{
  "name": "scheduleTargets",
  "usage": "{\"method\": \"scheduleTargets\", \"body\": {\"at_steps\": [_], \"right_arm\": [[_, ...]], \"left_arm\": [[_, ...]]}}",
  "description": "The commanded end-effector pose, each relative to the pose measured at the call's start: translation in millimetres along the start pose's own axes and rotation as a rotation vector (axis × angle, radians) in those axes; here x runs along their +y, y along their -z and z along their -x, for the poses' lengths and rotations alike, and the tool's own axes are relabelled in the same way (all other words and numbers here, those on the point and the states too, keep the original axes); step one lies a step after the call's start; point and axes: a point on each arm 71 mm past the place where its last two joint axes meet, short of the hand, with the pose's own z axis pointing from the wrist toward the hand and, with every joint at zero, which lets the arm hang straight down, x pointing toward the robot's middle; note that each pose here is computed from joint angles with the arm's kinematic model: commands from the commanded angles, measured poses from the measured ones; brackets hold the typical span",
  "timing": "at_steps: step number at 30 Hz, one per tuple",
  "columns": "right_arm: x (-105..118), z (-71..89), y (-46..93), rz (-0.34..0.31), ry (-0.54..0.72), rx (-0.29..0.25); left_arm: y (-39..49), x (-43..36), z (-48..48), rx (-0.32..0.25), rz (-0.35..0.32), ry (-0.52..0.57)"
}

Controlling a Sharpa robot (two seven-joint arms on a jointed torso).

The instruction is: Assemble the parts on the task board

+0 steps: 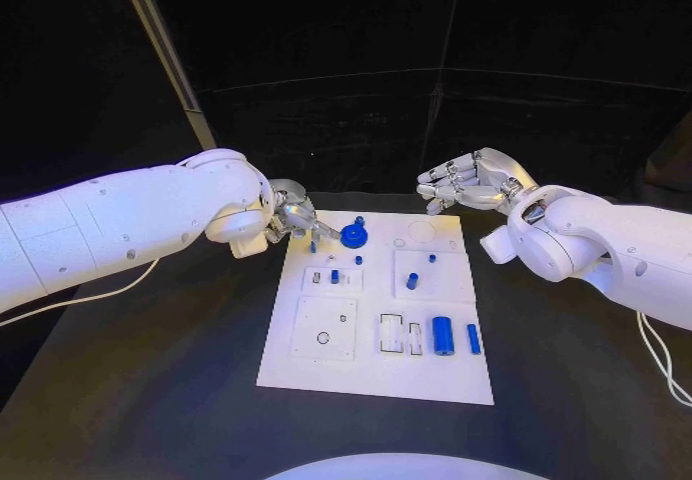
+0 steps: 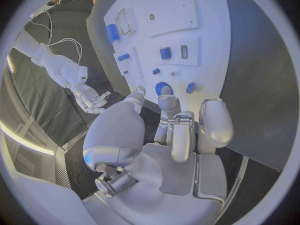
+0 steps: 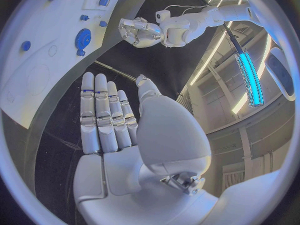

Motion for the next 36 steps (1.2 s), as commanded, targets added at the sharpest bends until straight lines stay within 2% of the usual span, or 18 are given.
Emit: {"method": "scheduleTargets", "body": {"at_steps": [1,6,11,16,22,36], "right_arm": [[1,-0.1,-1.0,0.008,-0.001,0.003],[2,-1.5,-2.1,0.009,-0.002,0.006],[3,-3.1,-2.9,0.010,-0.003,0.010],[3,-4.3,-3.4,0.011,-0.004,0.012],[4,-5.4,-4.0,0.013,-0.005,0.014],[4,-6.5,-4.7,0.015,-0.005,0.017]], "left_arm": [[-4.9,2.8,8.3,0.069,0.033,-0.071],[-18.6,3.1,25.0,0.040,0.089,-0.131],[-32.6,5.0,30.2,0.018,0.136,-0.162],[-43.6,10.1,27.9,0.016,0.168,-0.169],[-50.3,12.3,21.6,0.034,0.183,-0.175],[-53.8,11.5,13.1,0.080,0.190,-0.198]]}}
